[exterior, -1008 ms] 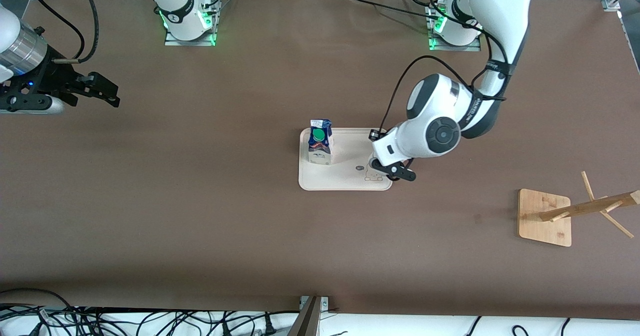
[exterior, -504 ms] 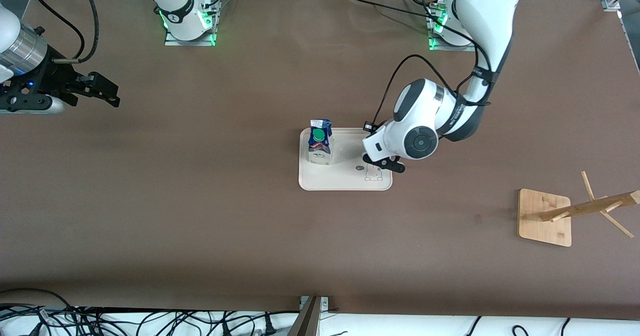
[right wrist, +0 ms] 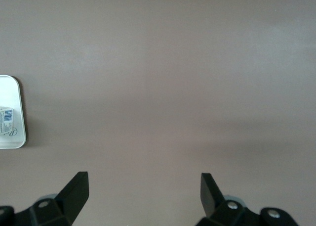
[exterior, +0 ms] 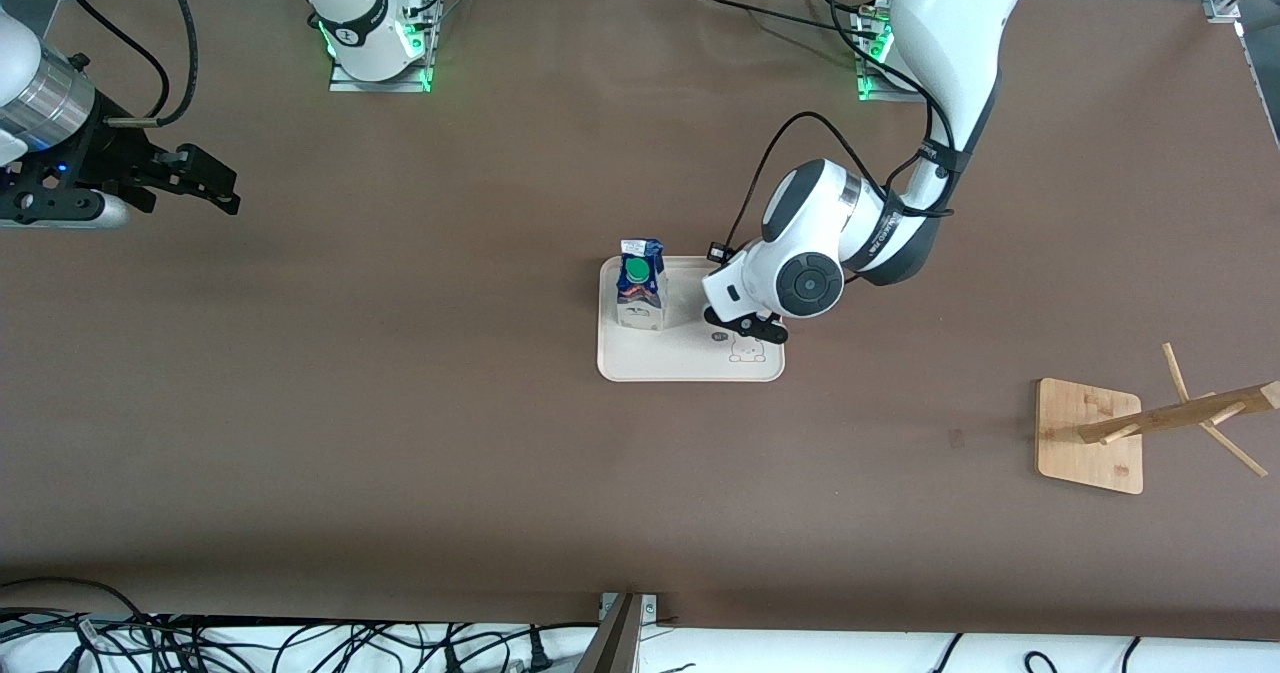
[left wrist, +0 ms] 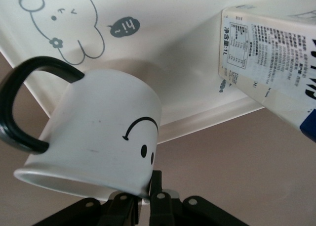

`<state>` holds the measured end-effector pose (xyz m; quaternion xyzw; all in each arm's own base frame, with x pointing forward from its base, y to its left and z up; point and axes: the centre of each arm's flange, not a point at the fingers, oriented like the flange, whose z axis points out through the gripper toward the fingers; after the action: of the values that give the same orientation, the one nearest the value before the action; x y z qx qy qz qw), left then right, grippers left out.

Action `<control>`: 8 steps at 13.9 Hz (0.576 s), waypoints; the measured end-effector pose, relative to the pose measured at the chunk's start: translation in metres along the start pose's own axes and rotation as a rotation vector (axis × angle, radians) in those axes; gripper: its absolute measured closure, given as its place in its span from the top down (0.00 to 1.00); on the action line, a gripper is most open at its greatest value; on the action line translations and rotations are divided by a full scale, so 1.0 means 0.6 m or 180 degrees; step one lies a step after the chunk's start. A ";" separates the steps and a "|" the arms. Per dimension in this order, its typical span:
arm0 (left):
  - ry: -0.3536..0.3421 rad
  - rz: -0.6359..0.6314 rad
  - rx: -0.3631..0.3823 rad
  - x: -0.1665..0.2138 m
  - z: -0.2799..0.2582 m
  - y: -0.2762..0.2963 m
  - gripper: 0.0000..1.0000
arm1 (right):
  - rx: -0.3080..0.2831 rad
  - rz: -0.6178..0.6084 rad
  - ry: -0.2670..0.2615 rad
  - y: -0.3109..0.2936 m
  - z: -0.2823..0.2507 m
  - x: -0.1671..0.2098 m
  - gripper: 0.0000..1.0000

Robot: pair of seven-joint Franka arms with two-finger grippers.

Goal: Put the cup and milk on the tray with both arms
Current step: 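Lower the mug onto the tray and open the left gripper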

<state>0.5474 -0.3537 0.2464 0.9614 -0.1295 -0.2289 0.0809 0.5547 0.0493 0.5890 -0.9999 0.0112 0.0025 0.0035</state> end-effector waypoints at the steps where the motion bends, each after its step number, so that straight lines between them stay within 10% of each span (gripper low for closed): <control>1: -0.0012 0.0010 0.0007 0.000 0.004 0.004 0.11 | 0.0000 0.0000 0.0000 0.000 0.000 0.000 1.00; 8: -0.0039 0.0045 0.0030 0.005 0.019 0.017 0.11 | 0.0000 0.0000 0.0000 0.000 0.000 0.000 1.00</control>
<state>0.5429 -0.3654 0.2374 0.9594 -0.1378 -0.2336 0.0772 0.5548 0.0493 0.5889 -0.9999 0.0112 0.0026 0.0035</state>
